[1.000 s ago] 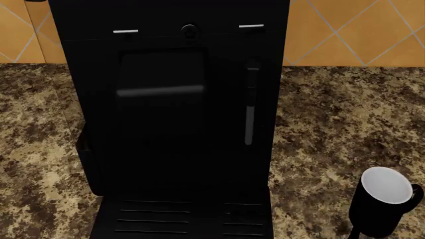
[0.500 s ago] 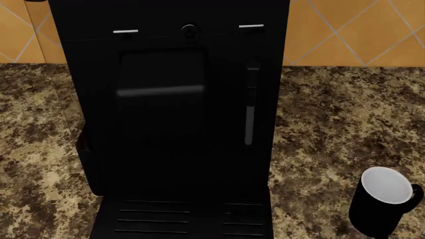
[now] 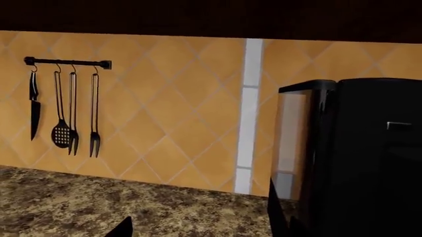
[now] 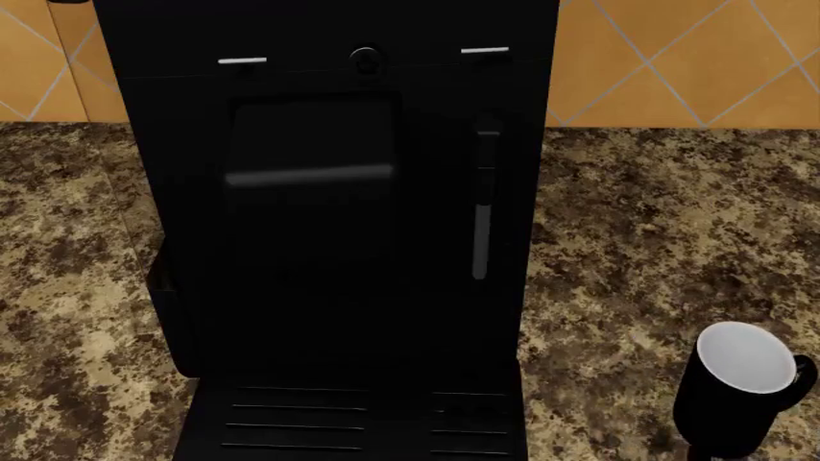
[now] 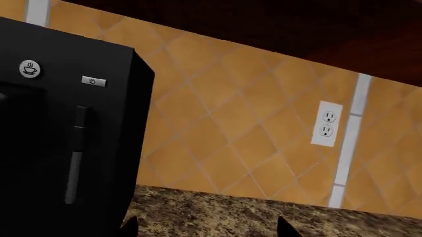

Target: Pick the mug from under the coffee machine dispenser and place it on the counter.

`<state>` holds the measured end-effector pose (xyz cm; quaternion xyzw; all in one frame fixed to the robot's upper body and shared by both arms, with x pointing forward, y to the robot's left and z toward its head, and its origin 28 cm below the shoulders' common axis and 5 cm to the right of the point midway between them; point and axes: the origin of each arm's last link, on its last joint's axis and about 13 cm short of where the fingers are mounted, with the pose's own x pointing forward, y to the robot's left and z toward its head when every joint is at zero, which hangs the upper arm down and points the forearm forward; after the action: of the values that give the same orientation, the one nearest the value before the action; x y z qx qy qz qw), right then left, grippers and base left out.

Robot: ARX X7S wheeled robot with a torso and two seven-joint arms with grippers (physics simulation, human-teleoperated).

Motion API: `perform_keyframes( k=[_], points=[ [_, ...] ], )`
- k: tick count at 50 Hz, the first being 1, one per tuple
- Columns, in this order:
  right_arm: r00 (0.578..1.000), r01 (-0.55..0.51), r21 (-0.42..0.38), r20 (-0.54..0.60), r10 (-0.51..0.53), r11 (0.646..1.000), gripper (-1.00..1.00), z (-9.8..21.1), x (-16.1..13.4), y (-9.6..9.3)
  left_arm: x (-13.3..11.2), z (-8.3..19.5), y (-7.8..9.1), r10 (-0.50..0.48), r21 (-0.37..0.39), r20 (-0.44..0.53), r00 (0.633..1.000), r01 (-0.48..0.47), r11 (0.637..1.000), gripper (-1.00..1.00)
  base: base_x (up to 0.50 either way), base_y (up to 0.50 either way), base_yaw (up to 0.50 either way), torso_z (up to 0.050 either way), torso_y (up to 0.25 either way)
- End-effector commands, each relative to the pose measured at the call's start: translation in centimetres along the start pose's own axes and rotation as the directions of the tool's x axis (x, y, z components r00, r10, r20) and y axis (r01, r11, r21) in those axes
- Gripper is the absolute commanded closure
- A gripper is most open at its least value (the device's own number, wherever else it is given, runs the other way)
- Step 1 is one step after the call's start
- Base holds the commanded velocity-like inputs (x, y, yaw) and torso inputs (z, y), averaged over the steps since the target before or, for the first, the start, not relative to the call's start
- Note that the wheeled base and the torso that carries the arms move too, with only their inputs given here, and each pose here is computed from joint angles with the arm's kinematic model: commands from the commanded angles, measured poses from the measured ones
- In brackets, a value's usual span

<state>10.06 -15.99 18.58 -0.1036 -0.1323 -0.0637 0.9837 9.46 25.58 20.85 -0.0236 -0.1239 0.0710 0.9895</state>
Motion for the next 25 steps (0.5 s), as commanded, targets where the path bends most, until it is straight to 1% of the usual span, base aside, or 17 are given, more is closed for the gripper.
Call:
perform_keyframes(
  k=[1, 4, 12, 14, 19, 25],
  points=[
    [0.998, -0.023, 0.005, 0.057, 0.022, 1.0, -1.0, 1.0, -1.4, 0.5, -0.7, -0.1, 0.1, -0.016, 0.022, 0.016, 1.0, 0.016, 1.0, -1.0, 0.0, 0.0, 0.0, 0.0, 0.0],
    [0.997, -0.028, 0.006, 0.071, 0.027, 1.0, -1.0, 0.9, -1.6, 0.6, -1.0, -0.2, 0.0, -0.026, 0.021, 0.013, 1.0, 0.026, 0.999, -1.0, 0.0, 0.0, 0.0, 0.0, 0.0],
    [0.994, -0.053, -0.001, 0.097, 0.053, 0.999, -1.0, 0.8, -2.0, 0.6, -1.5, -0.1, 0.0, -0.059, -0.018, 0.003, 0.998, 0.059, 0.998, -1.0, 0.0, 0.0, 0.0, 0.0, 0.0],
    [0.993, -0.06, 0.002, 0.102, 0.06, 0.998, -1.0, 0.8, -2.1, 0.6, -1.8, -0.2, 0.0, -0.069, -0.017, 0.005, 0.998, 0.069, 0.997, -1.0, 0.0, 0.0, 0.0, 0.0, 0.0],
    [0.991, -0.066, -0.007, 0.116, 0.067, 0.998, -1.0, 0.7, -2.2, 0.6, -1.7, -0.2, 0.0, -0.068, -0.022, -0.011, 0.998, 0.068, 0.997, -1.0, 0.0, 0.0, 0.0, 0.0, 0.0],
    [0.986, -0.091, -0.012, 0.137, 0.091, 0.996, -1.0, 0.5, -2.6, 0.6, -2.0, -0.2, 0.0, -0.086, -0.029, -0.004, 0.996, 0.086, 0.996, -1.0, 0.0, 0.0, 0.0, 0.0, 0.0]
  ],
)
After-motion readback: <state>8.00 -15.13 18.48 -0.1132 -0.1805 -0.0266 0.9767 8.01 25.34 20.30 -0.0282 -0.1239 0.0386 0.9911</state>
